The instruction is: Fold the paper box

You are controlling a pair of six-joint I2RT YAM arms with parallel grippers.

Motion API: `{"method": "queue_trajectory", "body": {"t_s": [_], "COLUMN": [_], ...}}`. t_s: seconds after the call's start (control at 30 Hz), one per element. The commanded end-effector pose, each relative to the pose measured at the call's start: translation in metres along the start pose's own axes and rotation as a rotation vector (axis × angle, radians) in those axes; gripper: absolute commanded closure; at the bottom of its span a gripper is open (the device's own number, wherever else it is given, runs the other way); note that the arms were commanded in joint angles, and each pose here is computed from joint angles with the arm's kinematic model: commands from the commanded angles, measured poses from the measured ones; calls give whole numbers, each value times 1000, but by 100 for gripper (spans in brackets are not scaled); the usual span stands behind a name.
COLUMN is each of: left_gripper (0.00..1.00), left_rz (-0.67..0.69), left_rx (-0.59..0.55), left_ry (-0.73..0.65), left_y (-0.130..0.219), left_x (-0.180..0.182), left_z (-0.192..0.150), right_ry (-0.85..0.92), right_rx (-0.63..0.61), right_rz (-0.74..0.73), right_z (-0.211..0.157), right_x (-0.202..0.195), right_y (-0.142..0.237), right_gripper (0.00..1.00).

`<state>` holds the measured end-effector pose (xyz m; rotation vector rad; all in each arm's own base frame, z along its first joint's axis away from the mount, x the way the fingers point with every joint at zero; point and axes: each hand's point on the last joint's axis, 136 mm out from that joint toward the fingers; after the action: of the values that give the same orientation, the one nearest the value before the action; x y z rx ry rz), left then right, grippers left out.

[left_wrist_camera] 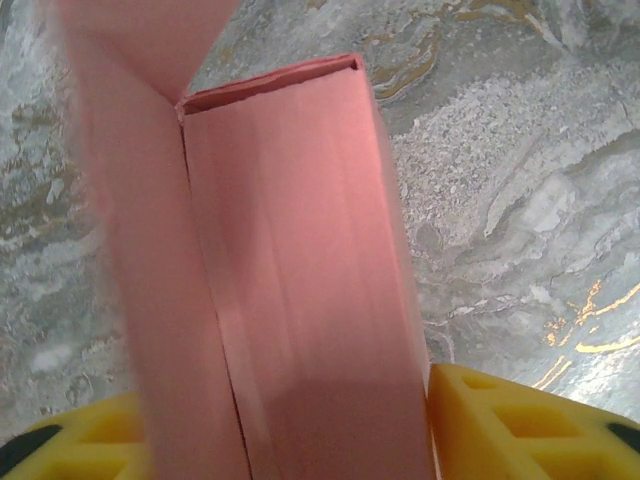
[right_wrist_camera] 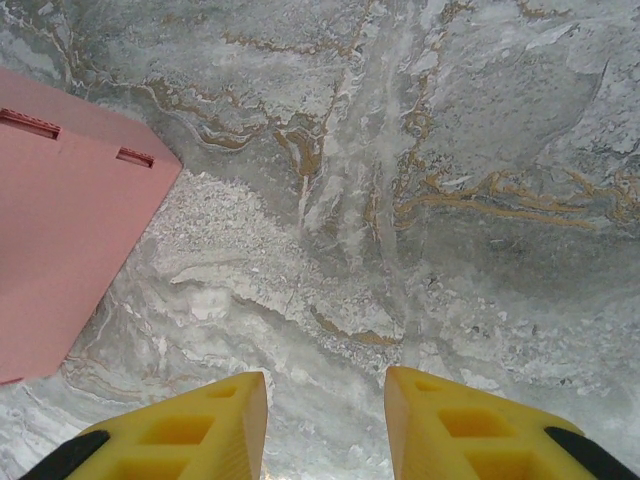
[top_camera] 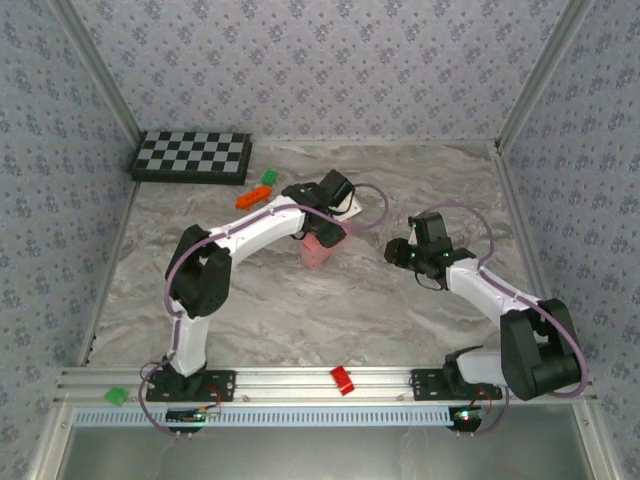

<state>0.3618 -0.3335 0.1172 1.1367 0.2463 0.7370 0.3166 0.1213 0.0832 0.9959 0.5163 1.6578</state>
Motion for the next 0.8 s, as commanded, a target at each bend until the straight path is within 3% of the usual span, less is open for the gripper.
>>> {"method": "queue_trajectory", "body": {"t_s": [0.0,0.53,0.77], "left_gripper": [50,50,49], "left_rz": [-41,-331,-392], "left_rx": [-9,-15,-42], "left_ry": [-100,-354,-478], "left_y": [0,6,9], "left_x": [-1,-18,-23], "left_z": [-2,-19,-21], "right_ry": [-8,-16,-20], "right_rx": [2,1,-4], "right_rz": [0,-4,-5], "right_z": [-3,-5,-6], "right_x": [-3,-5,-6], "right_y": [5,7,8], "right_gripper": [62,62,62]}}
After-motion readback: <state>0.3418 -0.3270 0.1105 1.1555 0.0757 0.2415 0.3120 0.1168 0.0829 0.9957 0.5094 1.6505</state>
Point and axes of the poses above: each hand's point on the last joint's axis, 136 mm out from that joint toward the fingers, its own y axis back along the fingers, its own x axis along the line the jaws close on, z = x × y, and after that the axes turned 7 degrees about y, right-handed
